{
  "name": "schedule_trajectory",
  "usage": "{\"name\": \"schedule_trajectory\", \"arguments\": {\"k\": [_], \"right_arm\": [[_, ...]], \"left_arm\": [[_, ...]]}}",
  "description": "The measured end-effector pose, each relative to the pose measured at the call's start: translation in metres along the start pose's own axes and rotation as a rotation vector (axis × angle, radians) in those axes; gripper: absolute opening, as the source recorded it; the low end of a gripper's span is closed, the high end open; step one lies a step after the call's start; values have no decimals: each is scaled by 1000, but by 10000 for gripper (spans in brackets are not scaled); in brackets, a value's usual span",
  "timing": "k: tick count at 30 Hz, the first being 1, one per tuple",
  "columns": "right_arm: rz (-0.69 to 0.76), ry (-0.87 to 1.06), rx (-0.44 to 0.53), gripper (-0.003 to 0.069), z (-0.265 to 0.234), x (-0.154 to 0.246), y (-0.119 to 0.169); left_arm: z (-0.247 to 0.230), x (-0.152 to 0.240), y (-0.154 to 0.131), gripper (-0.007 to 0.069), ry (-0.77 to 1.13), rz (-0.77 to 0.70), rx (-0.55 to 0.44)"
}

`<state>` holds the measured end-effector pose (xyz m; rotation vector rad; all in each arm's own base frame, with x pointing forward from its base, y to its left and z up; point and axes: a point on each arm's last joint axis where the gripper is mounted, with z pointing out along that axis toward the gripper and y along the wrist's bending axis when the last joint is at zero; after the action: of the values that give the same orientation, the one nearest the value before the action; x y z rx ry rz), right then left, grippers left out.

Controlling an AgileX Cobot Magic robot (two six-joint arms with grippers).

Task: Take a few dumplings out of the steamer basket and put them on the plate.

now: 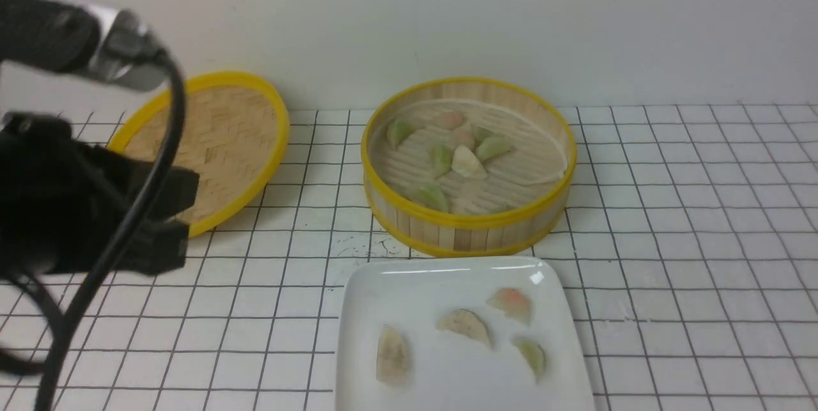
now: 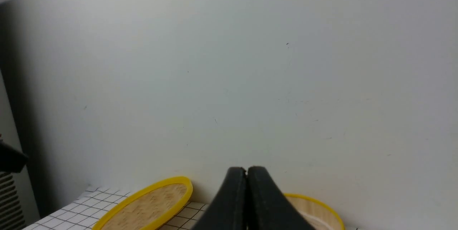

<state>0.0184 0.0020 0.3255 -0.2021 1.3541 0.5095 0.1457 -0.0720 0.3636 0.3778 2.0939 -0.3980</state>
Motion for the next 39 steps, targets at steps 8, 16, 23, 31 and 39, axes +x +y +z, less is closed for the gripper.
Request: {"name": "schedule_trajectory", "arguments": {"k": [8,16,23,31,39], "right_arm": [[-3,0,1,-14,0,0,0],[-7,0,1,-14,0,0,0],[-11,0,1,-14,0,0,0],[-11,0,1,-14,0,0,0],[-11,0,1,-14,0,0,0]], "left_arm": [[-34,48,6,-6,-358,6,-2],[-45,61,6,-6,-421,14,2],[-45,62,7,-6,-414,30,-3],[-48,104,21,-6,-401,77,-158],[-18,192,41,-6,-349,13,-357]]}}
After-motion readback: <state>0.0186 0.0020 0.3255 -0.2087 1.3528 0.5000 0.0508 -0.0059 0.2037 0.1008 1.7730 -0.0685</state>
